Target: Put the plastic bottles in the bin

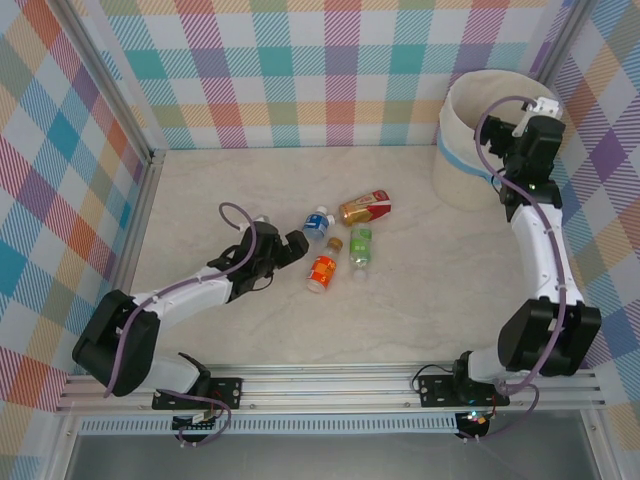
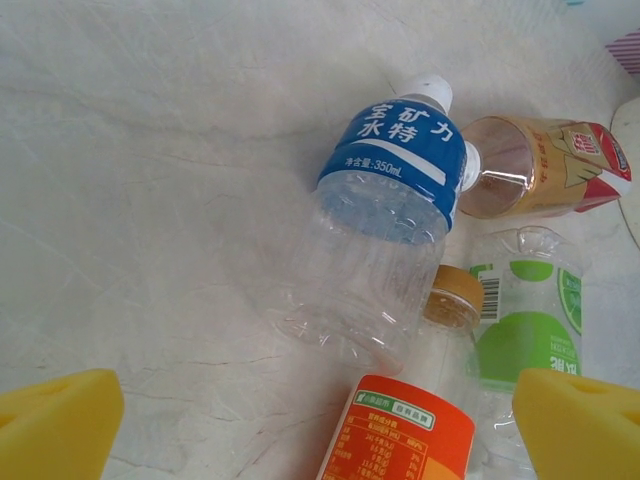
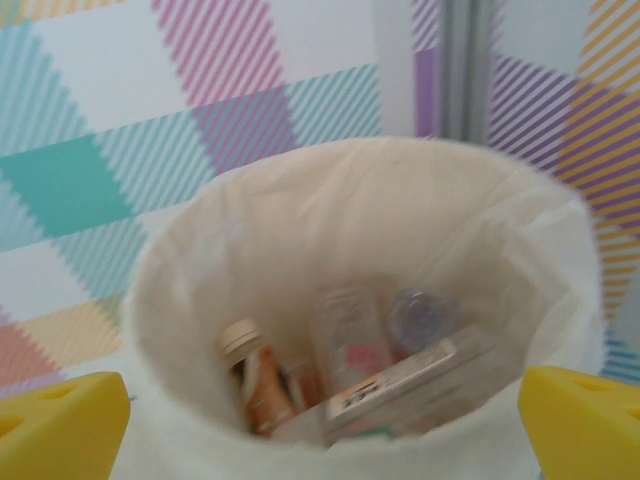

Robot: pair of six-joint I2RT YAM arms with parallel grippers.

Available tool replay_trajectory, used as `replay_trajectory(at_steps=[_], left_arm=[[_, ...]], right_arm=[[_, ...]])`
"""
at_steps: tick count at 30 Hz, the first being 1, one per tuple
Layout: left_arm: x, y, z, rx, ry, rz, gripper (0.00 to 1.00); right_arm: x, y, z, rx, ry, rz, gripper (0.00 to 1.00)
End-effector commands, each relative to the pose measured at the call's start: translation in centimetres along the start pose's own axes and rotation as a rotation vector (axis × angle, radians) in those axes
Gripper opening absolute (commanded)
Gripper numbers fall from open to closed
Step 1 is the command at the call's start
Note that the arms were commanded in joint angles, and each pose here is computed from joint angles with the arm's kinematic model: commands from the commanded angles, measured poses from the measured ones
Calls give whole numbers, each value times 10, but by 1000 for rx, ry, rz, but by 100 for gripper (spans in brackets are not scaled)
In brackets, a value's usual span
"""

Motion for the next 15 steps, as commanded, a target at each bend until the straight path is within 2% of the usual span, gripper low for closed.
replay_trajectory(at_steps=[1,7,10,15], left_arm=[[-12,-7,4,52,-10,46,100],[-28,-22,8,108,-37,102,100],[-31,-33,7,169,-38,156,100],[-27,-52,1,247,0,217,100]], right_arm=[[24,-22,-22,113,206,109,100],[41,-78,-57,309,447,259,100],[44,-107,-70,390,491,326,100],[50,-154,-91,500,548,304,100]])
Point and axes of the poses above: each hand's point on the last joint's axis, 136 mm out from that joint toward the fingers, its own z axis out along the fingers, its own x axis along the line the jaws close on, y = z × x, the point moved 4 cm from there along -z, back along the fingers, and after that the axes turned 15 degrees about z, right-handed, at the moved point
